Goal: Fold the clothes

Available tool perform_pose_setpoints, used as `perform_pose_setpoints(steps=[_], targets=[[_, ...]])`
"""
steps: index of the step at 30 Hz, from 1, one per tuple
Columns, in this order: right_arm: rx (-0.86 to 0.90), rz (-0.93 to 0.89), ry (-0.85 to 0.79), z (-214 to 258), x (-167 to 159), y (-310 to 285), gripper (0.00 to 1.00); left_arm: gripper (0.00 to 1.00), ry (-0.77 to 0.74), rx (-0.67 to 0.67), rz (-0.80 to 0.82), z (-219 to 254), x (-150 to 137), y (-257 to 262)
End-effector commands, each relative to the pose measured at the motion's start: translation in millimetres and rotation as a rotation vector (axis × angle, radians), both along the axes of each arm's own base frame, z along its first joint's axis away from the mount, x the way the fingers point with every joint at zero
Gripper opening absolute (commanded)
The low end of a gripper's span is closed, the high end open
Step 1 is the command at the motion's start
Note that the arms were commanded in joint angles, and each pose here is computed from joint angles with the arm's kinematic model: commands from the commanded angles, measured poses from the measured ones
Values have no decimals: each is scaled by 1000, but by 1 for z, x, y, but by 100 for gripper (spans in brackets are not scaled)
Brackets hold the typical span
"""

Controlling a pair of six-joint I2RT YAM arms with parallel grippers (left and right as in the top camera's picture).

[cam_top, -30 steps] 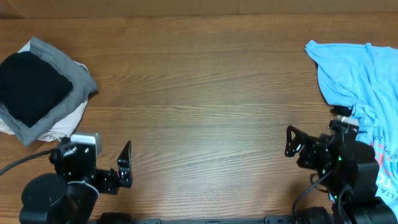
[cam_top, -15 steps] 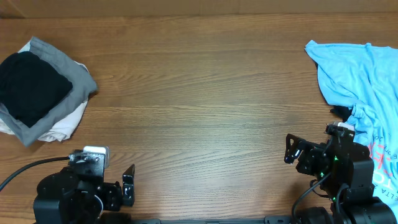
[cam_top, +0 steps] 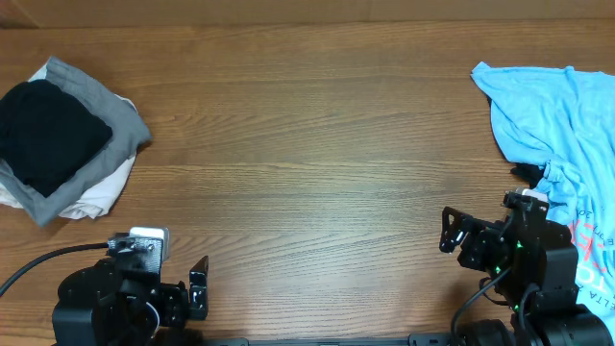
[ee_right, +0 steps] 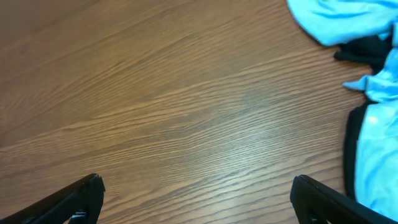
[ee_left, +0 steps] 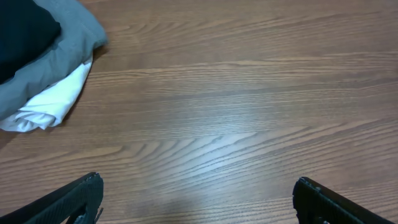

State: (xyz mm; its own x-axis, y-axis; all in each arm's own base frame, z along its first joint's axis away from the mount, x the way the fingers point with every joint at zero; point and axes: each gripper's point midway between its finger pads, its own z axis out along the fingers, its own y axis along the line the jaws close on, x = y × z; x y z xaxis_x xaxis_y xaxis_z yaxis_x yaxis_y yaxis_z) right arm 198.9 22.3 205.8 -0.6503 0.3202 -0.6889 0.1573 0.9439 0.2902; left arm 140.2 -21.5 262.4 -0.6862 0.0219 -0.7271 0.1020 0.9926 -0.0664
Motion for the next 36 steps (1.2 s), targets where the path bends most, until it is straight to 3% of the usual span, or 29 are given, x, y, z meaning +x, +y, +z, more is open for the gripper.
perform_pose_setpoints(steps=[1,9,24,31,36], targets=[[-68,-41,-66,8,-2,-15,100,100,-10,18,-7,1,0,1],[-142,22,-415,23,4,-15,100,100,-10,18,-7,1,0,1],[-196,19,-835,30,34,-13,100,100,-10,18,-7,1,0,1],[-202,11,-927,17,43,-12,100,100,-10,18,-7,1,0,1],[-211,39,-716,-36,47,-12,100,100,-10,18,-7,1,0,1]])
